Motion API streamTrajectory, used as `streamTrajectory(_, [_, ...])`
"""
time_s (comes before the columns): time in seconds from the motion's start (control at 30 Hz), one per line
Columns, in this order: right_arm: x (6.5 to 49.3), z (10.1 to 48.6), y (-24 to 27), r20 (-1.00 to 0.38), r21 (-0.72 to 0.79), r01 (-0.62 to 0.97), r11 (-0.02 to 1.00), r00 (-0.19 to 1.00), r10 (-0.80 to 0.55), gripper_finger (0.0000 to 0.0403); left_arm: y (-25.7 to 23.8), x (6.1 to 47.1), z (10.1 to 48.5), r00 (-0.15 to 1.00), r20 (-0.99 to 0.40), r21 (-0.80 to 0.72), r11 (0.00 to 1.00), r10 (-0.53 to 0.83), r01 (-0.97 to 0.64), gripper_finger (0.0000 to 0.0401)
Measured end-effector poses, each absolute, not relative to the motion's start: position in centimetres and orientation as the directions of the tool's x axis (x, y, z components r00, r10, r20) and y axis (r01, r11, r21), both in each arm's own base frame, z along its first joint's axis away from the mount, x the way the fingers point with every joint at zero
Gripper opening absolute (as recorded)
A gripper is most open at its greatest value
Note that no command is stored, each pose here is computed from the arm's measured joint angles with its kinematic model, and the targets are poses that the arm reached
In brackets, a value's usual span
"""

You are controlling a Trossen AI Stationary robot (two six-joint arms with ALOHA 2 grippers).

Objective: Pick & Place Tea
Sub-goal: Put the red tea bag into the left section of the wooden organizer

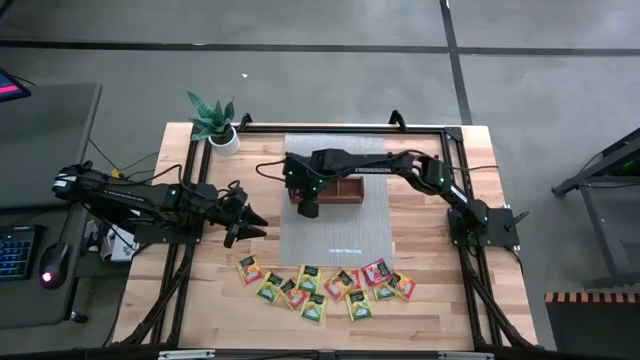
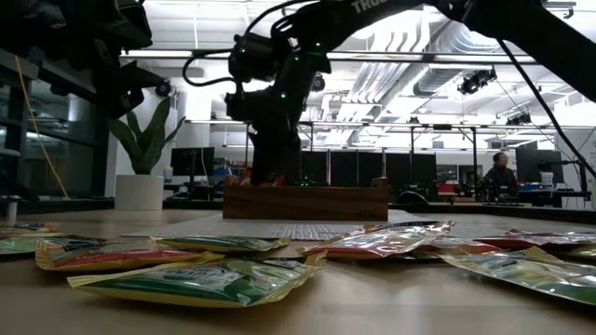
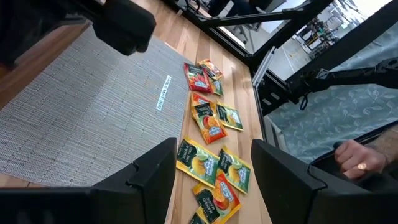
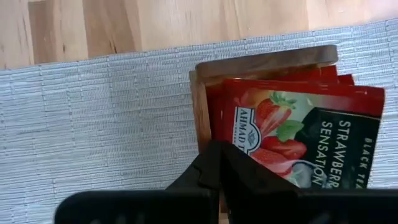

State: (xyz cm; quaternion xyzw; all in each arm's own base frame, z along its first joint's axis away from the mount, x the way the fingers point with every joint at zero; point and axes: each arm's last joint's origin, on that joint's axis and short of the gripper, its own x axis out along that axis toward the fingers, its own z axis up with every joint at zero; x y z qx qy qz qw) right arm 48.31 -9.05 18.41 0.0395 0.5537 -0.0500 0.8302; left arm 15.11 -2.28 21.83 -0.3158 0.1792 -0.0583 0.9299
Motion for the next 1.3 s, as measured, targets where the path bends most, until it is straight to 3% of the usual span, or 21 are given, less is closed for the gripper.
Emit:
streamTrajectory(0.47, [48.3, 18.1, -9.9, -0.922, -0.084, 0.168, 0.982, 0.362, -0.14, 0.0, -2.3, 15.1, 21.7, 0.924, -0.311, -0.606, 0.795, -0.221, -0.014, 0.0205])
streamTrajectory(0.83, [48.5, 18.4, -8.9, -0.923, -0.041, 0.124, 0.991, 0.376, -0.085, 0.0, -2.3, 15.0, 21.6, 0.922, -0.317, -0.606, 0.796, -0.22, -0.018, 0.0205])
streamTrajectory(1.17, [49.0, 23.4, -8.7, -0.897, -0.008, 0.113, 0.994, 0.438, -0.057, 0.0, -2.3, 15.0, 21.6, 0.923, -0.317, -0.606, 0.796, -0.22, -0.018, 0.0205])
streamTrajectory(1.3, [48.0, 26.1, -8.1, -0.923, 0.041, 0.101, 0.994, 0.386, -0.001, 0.0, -2.3, 15.0, 21.6, 0.923, -0.317, -0.606, 0.796, -0.22, -0.018, 0.0205])
